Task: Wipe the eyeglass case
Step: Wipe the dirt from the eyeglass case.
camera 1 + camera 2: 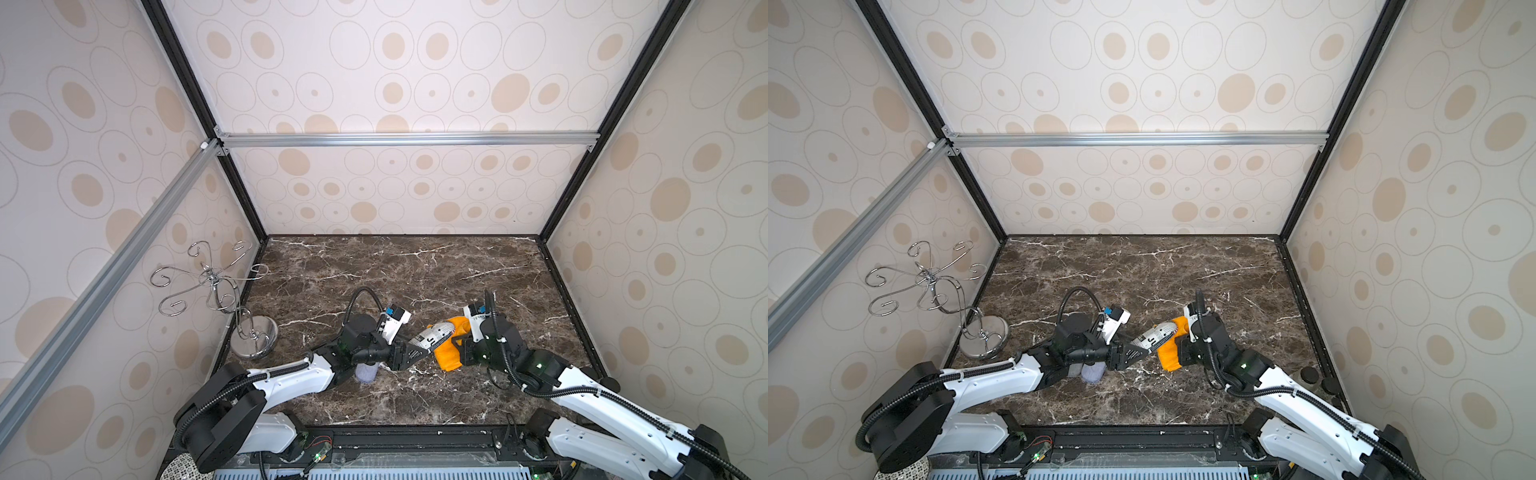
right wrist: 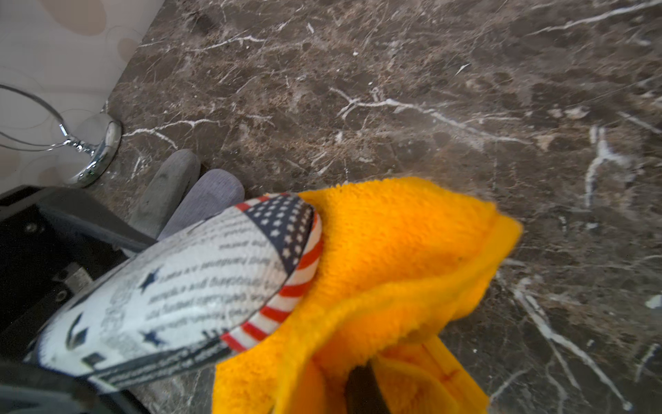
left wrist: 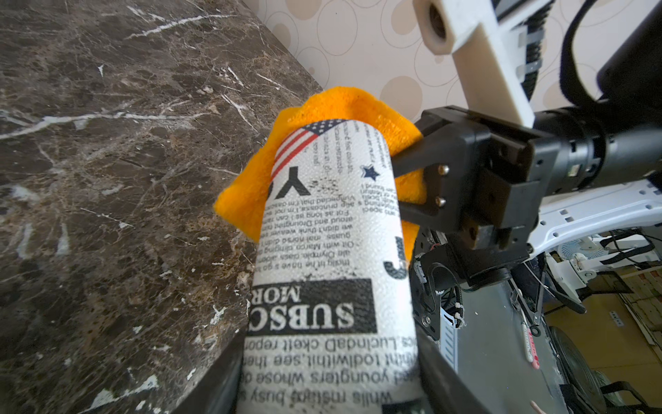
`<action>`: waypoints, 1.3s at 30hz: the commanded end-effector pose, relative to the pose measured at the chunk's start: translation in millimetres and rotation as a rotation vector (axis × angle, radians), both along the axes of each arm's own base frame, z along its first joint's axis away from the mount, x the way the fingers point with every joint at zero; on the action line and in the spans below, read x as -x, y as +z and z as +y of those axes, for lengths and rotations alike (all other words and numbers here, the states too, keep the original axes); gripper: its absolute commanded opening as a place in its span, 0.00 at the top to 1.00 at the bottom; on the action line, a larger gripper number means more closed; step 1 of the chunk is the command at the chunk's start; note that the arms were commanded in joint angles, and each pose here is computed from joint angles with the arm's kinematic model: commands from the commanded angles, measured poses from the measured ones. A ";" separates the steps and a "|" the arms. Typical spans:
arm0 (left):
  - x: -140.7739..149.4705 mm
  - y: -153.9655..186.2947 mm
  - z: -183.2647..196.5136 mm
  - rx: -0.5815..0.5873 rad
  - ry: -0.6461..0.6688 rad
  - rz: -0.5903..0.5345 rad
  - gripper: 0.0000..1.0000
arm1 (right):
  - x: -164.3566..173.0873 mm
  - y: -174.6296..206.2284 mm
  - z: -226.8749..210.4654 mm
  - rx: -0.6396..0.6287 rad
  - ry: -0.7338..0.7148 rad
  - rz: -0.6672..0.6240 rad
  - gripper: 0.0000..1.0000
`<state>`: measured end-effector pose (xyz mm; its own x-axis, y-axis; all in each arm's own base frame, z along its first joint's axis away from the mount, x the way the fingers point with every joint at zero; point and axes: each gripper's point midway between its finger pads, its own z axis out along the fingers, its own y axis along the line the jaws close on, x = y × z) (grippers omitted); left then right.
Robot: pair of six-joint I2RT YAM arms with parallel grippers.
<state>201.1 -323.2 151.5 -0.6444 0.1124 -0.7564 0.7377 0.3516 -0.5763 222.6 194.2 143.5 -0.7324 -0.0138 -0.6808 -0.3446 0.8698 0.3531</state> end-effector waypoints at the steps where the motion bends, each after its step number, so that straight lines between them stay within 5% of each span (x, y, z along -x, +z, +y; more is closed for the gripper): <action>1: -2.7 13.1 -6.0 0.039 -0.019 -0.060 0.52 | 13.0 22.5 38.0 -0.103 0.180 -0.029 1.00; 6: -4.4 13.6 -7.6 0.057 -0.013 -0.063 0.52 | 24.3 23.1 55.7 -0.130 0.268 0.001 1.00; 14: 6.5 8.8 -2.8 0.054 -0.053 -0.089 0.53 | -8.0 26.2 -13.4 -0.009 -0.097 -0.058 1.00; 21: 10.9 3.0 5.6 0.008 -0.059 -0.143 0.53 | -12.4 50.0 -52.7 -0.050 -0.211 -0.074 1.00; 27: 6.8 1.5 10.4 -0.008 -0.019 -0.154 0.53 | 3.3 81.5 -55.1 -0.138 -0.175 -0.109 1.00; 32: 12.4 9.1 7.0 0.028 -0.056 -0.163 0.54 | 21.5 98.6 -20.9 -0.288 -0.002 -0.051 1.00; 39: 23.4 28.3 6.0 0.084 -0.111 -0.212 0.54 | 10.6 65.5 -9.4 -0.195 0.015 0.077 1.00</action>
<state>183.8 -313.2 152.1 -0.5475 0.1420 -0.8247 0.8182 0.2978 -0.4919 210.9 182.0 207.0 -0.7724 0.1133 -0.6250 -0.3193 0.7814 0.5362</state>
